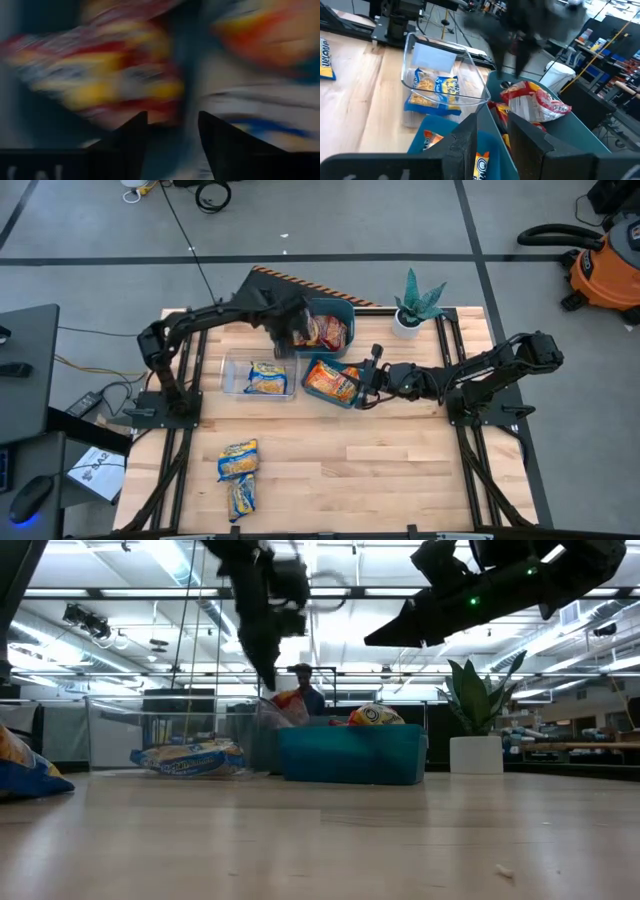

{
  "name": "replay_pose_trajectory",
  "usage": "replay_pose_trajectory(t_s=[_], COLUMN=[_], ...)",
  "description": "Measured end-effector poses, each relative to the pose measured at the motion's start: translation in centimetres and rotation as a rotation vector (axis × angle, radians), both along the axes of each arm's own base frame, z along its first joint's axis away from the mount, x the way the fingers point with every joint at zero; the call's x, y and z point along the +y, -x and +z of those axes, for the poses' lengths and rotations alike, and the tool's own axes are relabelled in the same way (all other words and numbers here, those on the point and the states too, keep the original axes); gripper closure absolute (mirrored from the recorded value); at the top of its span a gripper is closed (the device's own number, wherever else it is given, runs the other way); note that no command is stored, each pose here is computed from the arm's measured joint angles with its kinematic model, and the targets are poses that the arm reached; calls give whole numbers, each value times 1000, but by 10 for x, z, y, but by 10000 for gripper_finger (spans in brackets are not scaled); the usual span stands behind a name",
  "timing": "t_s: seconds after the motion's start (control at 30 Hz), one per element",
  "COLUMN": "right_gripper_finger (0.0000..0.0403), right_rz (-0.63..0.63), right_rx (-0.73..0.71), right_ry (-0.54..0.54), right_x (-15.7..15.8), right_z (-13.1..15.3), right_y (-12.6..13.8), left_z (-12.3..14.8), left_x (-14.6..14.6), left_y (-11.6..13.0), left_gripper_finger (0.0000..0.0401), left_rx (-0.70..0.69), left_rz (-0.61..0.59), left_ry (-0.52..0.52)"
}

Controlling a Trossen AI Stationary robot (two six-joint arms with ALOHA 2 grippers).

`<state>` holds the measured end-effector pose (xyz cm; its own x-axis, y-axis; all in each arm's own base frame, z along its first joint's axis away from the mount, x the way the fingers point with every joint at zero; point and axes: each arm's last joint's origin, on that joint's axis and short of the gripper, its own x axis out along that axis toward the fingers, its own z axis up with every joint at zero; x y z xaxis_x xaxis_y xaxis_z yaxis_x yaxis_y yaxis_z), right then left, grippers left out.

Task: Sort Maruchan noodles
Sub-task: Put the blue noodle pack into the transparent bin

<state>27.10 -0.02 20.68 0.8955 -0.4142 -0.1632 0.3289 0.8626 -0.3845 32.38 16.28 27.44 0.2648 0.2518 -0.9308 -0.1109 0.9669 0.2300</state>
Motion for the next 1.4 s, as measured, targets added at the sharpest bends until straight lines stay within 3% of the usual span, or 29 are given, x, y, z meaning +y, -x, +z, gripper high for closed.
replay_pose_trajectory(t_s=[0.13,0.33,0.77,1.03,1.23,1.4], right_gripper_finger=[289,289,289,289,289,289], right_rz=[-12,-13,-10,-11,-11,-19], right_rx=[-1,2,-4,-13,-22,-32], right_ry=[-1,-5,-9,-13,-12,-7], right_x=[-3,-3,-3,-3,-3,-6], right_z=[0,0,0,1,1,3], right_y=[0,0,0,0,0,0], left_z=[31,61,12,4,-1,-2], left_x=[-40,-108,-238,-290,-321,-346], left_y=[-9,-12,16,33,45,47], left_gripper_finger=[204,215,225,225,225,225], left_rx=[-37,-52,194,201,216,221], left_rz=[-51,-48,-32,70,312,264], left_ry=[160,262,297,332,398,538])
